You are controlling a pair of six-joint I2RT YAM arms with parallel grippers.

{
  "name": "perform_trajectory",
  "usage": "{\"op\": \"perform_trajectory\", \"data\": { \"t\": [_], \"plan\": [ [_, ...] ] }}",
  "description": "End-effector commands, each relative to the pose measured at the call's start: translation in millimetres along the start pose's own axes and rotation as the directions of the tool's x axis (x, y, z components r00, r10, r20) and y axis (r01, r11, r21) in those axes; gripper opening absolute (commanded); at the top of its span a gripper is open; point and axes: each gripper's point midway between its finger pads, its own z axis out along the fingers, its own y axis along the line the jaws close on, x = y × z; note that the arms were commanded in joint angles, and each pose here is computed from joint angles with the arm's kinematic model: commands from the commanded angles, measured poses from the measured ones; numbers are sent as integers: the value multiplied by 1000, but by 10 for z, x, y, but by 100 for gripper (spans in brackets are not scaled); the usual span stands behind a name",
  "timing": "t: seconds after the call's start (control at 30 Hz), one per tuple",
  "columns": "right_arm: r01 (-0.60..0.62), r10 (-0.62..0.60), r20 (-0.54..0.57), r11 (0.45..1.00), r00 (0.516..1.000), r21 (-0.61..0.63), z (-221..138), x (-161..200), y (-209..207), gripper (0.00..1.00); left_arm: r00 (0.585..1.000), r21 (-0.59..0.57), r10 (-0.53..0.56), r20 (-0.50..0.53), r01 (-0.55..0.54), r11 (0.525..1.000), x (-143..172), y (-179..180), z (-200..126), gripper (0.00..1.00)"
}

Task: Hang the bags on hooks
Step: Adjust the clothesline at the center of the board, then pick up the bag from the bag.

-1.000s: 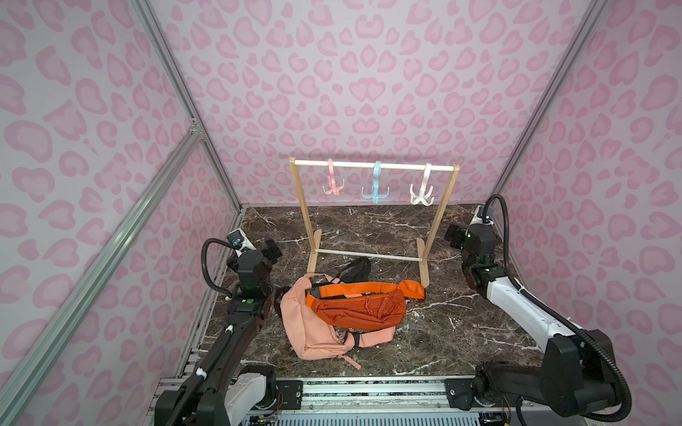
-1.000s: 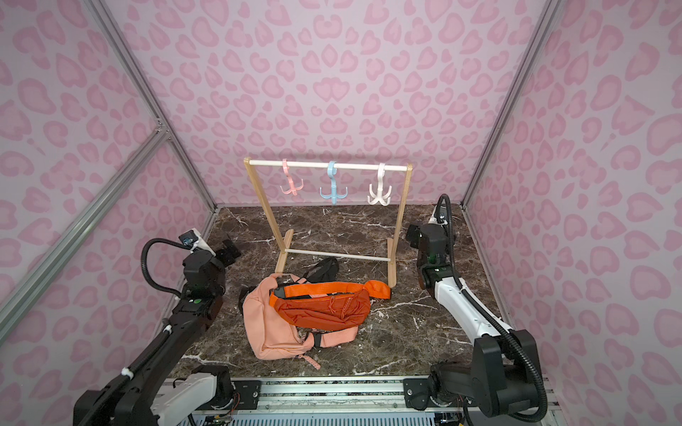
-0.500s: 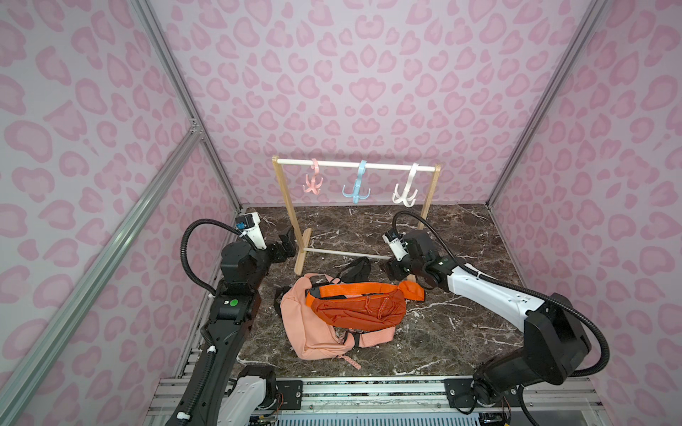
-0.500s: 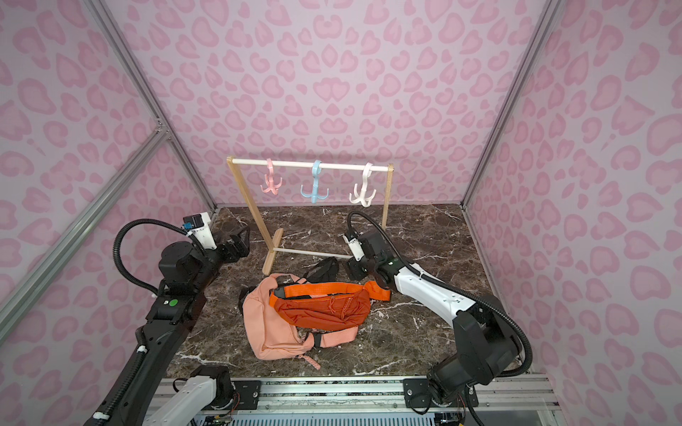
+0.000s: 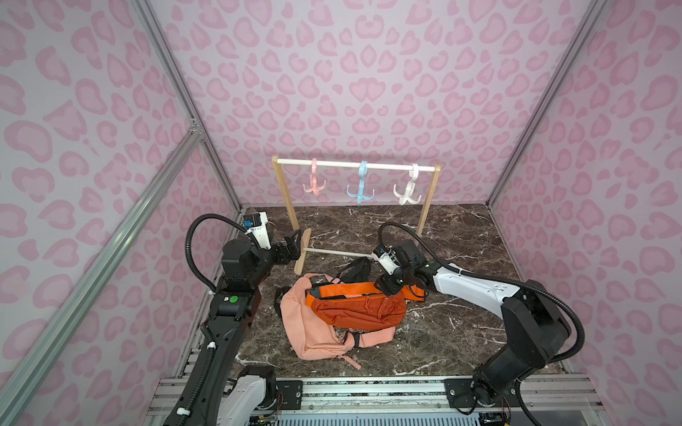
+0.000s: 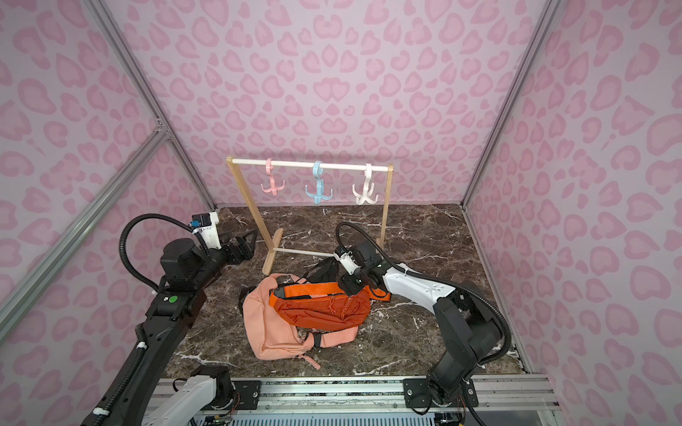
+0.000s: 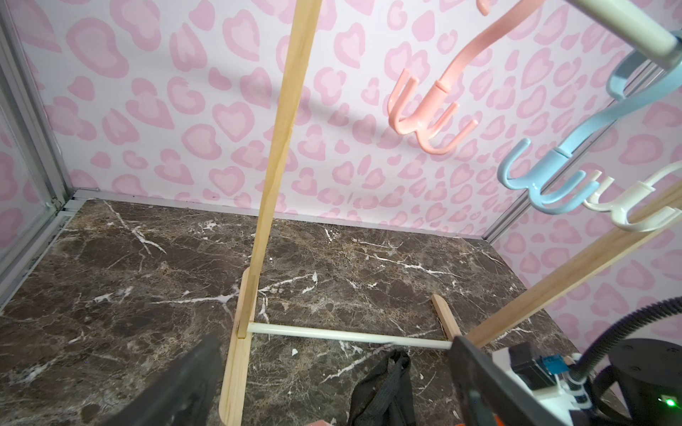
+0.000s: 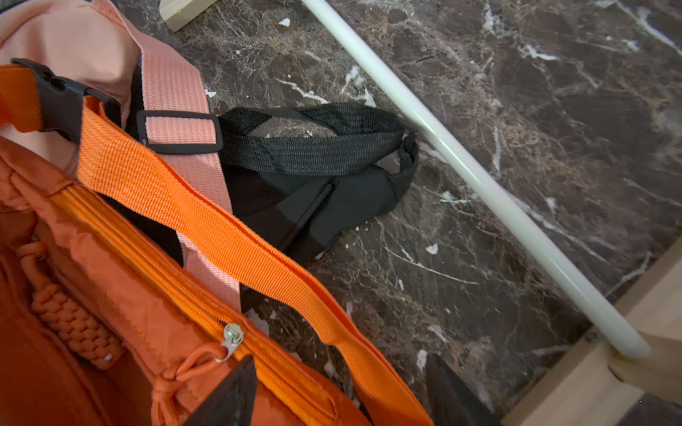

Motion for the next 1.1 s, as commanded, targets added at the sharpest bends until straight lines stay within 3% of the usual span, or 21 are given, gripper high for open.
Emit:
{"op": "perform_trajectory", "data": {
  "t": [0.0,0.13,0.43,0.57,0.7,0.93,1.07],
  "plan": [
    [22,-21,-25,999,999,29,128,-2,-57,72,1000,20,0,5,0,1000,-9,-37,-5,98],
    [25,-25,-50,1000,998,-12,268,2,-8,63,1000,31,3,-14,-2,1000,-2,-57,7,98],
    [22,-25,-92,999,995,-36,460,122,22,55,998,66,-28,-49,31,997,76,-90,92,98],
    [27,-32,-107,998,994,-48,450,143,40,34,998,68,-28,-51,31,997,71,-96,96,97],
    [39,-44,-104,998,994,-41,360,101,23,0,997,54,-34,-62,38,998,110,-62,116,97],
    [82,-82,-71,997,994,-11,65,-110,8,0,996,61,-37,-82,42,997,132,-70,147,97],
    [121,-121,-27,993,992,-5,-163,-264,94,0,992,127,-24,-122,40,991,184,-174,182,98]
  ]
}}
